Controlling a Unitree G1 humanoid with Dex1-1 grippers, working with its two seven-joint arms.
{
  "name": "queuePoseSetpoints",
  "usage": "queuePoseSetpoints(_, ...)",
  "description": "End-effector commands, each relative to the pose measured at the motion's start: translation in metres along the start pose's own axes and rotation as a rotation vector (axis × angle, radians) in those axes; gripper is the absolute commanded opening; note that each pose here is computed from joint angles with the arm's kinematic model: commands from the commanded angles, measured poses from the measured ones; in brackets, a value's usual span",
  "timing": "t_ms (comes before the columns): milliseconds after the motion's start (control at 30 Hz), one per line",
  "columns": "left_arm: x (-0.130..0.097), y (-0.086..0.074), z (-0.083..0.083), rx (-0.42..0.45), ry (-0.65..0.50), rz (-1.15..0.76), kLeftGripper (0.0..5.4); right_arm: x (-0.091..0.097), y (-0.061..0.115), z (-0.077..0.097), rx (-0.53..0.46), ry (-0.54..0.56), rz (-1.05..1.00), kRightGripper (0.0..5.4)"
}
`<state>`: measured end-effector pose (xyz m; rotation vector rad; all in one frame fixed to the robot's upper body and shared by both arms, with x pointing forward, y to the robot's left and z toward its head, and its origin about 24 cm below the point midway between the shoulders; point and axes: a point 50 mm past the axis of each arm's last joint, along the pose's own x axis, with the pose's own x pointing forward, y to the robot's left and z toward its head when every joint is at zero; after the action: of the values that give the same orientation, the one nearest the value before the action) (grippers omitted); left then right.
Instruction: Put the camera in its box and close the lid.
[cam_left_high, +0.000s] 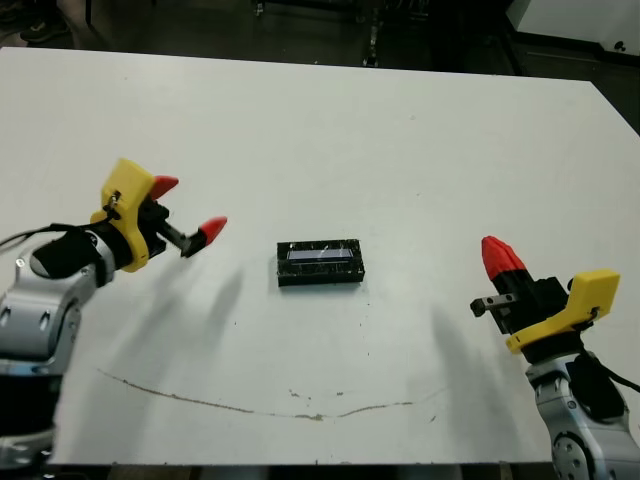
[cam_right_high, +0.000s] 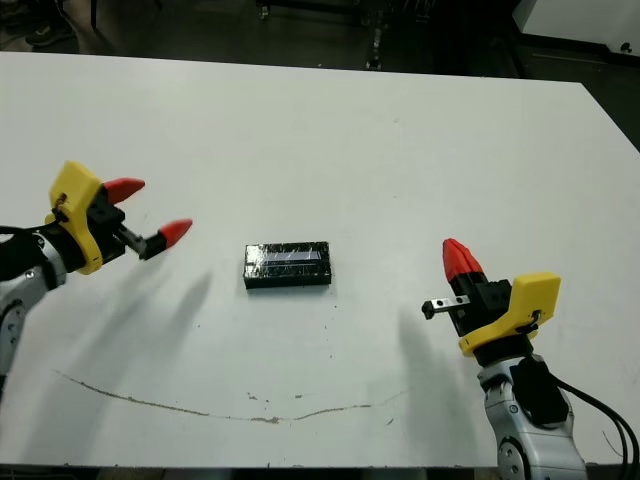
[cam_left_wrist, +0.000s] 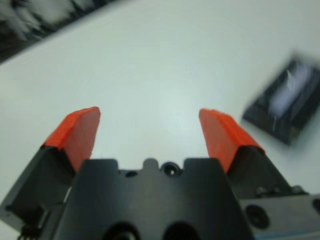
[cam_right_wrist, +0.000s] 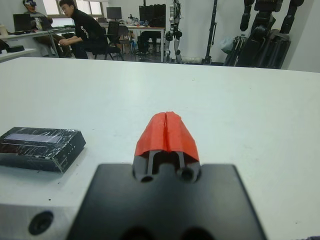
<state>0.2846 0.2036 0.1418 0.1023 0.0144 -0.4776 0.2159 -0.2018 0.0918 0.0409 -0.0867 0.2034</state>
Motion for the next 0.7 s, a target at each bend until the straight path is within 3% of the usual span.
queuePoseSetpoints(33, 0.001, -0.014, 0.007, -0.083, -0.116, -0.001, 4.12, 0.0, -0.002, -0.001, 0.007, 0.018, -0.008, 0.0)
queuePoseSetpoints(200, 0.011, -0.048, 0.015, -0.174, -0.21, -0.009, 3.42, 0.0, -0.002, -0.001, -0.002, 0.013, -0.006, 0.0)
queuePoseSetpoints(400, 0.026, -0.087, 0.01, -0.275, -0.18, -0.07, 2.55, 0.001, -0.001, -0.001, 0.005, 0.012, -0.009, 0.0)
queuePoseSetpoints(700, 0.043, -0.117, -0.014, -0.292, -0.072, -0.092, 1.13, 0.001, -0.001, -0.002, 0.008, 0.015, -0.013, 0.0)
